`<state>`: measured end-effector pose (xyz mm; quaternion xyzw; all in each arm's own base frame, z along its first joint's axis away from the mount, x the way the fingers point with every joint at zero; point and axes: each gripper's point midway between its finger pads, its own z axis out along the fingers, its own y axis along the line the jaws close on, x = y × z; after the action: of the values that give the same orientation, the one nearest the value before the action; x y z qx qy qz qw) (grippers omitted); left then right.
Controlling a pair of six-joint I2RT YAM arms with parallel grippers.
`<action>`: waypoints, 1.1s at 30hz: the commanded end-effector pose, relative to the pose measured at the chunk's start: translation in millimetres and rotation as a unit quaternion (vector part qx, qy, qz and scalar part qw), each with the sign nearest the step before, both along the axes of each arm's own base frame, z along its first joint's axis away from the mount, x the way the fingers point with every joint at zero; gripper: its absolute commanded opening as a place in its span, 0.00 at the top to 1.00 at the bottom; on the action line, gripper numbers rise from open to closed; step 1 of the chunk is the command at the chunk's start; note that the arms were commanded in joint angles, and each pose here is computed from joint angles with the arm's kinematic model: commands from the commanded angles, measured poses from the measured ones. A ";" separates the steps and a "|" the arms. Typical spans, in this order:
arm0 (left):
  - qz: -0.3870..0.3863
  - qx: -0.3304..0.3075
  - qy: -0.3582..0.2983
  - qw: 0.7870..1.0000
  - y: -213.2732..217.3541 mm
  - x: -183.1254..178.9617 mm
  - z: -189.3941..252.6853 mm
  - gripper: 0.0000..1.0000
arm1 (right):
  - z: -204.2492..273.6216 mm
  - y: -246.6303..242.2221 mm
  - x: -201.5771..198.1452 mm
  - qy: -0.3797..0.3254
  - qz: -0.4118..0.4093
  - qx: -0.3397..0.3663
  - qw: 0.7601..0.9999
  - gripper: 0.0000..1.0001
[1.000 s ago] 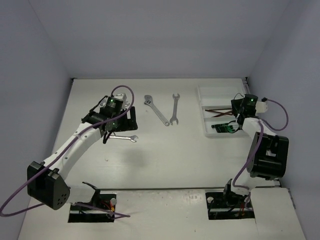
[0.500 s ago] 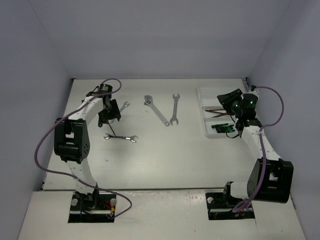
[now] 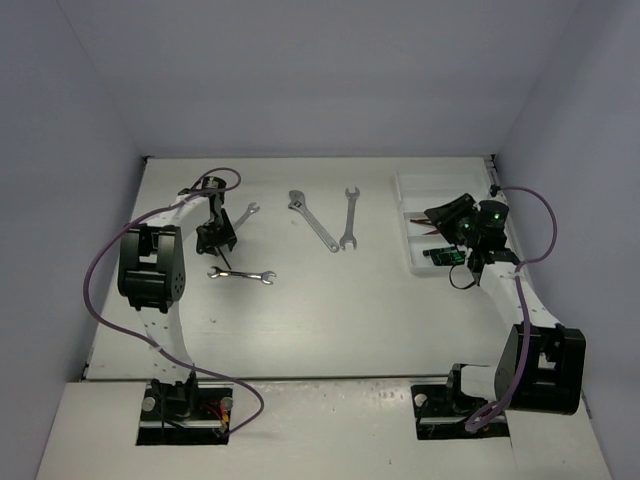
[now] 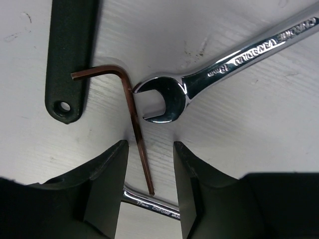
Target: Sort the tools into containers
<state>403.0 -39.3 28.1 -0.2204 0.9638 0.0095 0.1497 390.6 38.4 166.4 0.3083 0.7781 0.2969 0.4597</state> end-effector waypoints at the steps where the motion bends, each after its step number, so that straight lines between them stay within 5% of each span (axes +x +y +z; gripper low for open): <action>1: 0.018 0.009 -0.026 0.999 10.0 6.3 13.5 0.62 | 26.4 6.2 3.4 -0.048 0.018 -0.006 0.999 0.67; 7: 0.023 0.013 -0.015 1.000 11.7 -0.1 2.0 0.72 | 25.9 8.7 4.3 -0.046 0.022 -0.002 0.999 0.67; 11: 0.021 0.013 -0.011 1.000 12.0 -2.3 -0.5 0.99 | 26.9 10.2 5.9 -0.047 0.024 -0.002 0.999 0.67; 21: -0.017 -0.028 -0.120 0.992 -3.7 8.4 85.4 1.00 | 44.4 24.3 11.1 -0.068 0.050 -0.011 0.996 0.67; 25: -0.081 -0.089 -0.188 0.975 -35.9 7.8 136.0 1.00 | 61.9 49.8 14.4 -0.092 0.101 -0.023 0.990 0.66; 33: -0.240 -0.216 -0.279 0.904 -128.1 -19.7 205.6 1.00 | 100.5 137.4 11.9 -0.151 0.232 -0.030 0.960 0.59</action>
<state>396.3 -113.9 196.5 -0.1032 0.9141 -0.2042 0.3348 397.5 134.4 215.4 0.1503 0.7938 0.3660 0.4618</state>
